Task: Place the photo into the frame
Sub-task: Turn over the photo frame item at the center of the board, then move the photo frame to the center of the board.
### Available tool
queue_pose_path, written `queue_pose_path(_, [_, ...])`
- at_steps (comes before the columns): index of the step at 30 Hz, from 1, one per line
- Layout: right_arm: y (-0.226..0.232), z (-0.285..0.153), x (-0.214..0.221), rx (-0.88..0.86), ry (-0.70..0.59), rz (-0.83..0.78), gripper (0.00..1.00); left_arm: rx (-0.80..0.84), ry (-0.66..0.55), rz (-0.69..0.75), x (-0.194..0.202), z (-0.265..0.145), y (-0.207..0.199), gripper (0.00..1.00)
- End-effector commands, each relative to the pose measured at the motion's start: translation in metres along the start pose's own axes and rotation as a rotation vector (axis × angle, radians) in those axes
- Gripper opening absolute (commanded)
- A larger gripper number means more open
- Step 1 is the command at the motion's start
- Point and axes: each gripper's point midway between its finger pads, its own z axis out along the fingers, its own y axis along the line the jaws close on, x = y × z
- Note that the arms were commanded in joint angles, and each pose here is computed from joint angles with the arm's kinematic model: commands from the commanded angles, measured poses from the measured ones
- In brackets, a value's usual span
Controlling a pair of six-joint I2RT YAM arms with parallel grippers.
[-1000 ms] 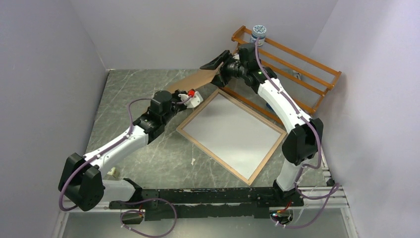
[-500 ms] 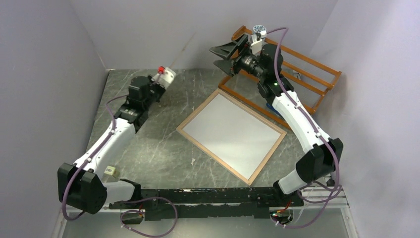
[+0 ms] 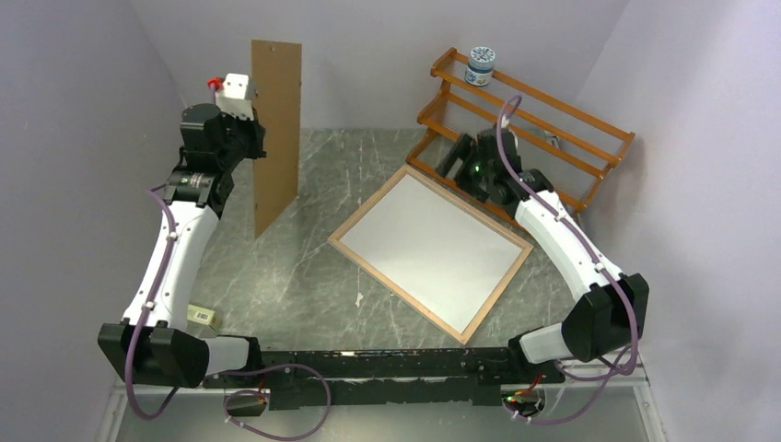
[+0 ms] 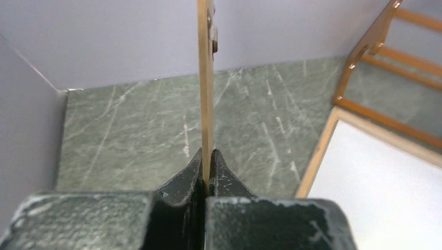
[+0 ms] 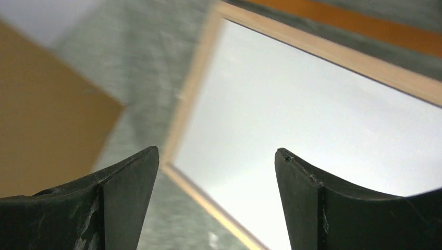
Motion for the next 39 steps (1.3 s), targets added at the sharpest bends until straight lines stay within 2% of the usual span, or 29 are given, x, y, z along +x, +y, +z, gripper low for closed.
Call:
queue_pose_path(1, [-0.081,-0.013,0.030,0.246,0.055,-0.070,0.86,0.075,-0.081,-0.212,-0.048,-0.016,-0.010,0.02])
queue_pose_path(8, [-0.059,-0.008,0.040,0.049,0.095,-0.031,0.92,0.261,-0.031,-0.450,-0.060,-0.022,-0.030,0.03])
queue_pose_path(12, [-0.059,0.006,0.056,0.015,0.199,-0.083,0.92,0.365,-0.011,-0.571,-0.069,-0.024,-0.040,0.02])
queue_pose_path(17, [-0.038,0.017,0.112,-0.135,0.427,-0.293,0.82,0.391,0.001,-0.672,-0.074,-0.024,-0.030,0.03])
queue_pose_path(21, [-0.036,0.024,0.168,-0.098,0.542,-0.490,0.75,0.378,-0.026,-0.728,-0.081,-0.020,-0.008,0.03])
queue_pose_path(25, [-0.041,0.027,0.215,-0.106,0.658,-0.552,0.65,0.326,-0.044,-0.755,-0.080,-0.012,0.022,0.02])
queue_pose_path(32, [-0.048,0.021,0.262,-0.083,0.777,-0.747,0.58,0.303,-0.069,-0.797,-0.078,-0.007,0.058,0.02])
queue_pose_path(39, [-0.055,0.015,0.289,-0.064,0.857,-0.824,0.50,0.299,-0.081,-0.834,-0.071,-0.008,0.073,0.03])
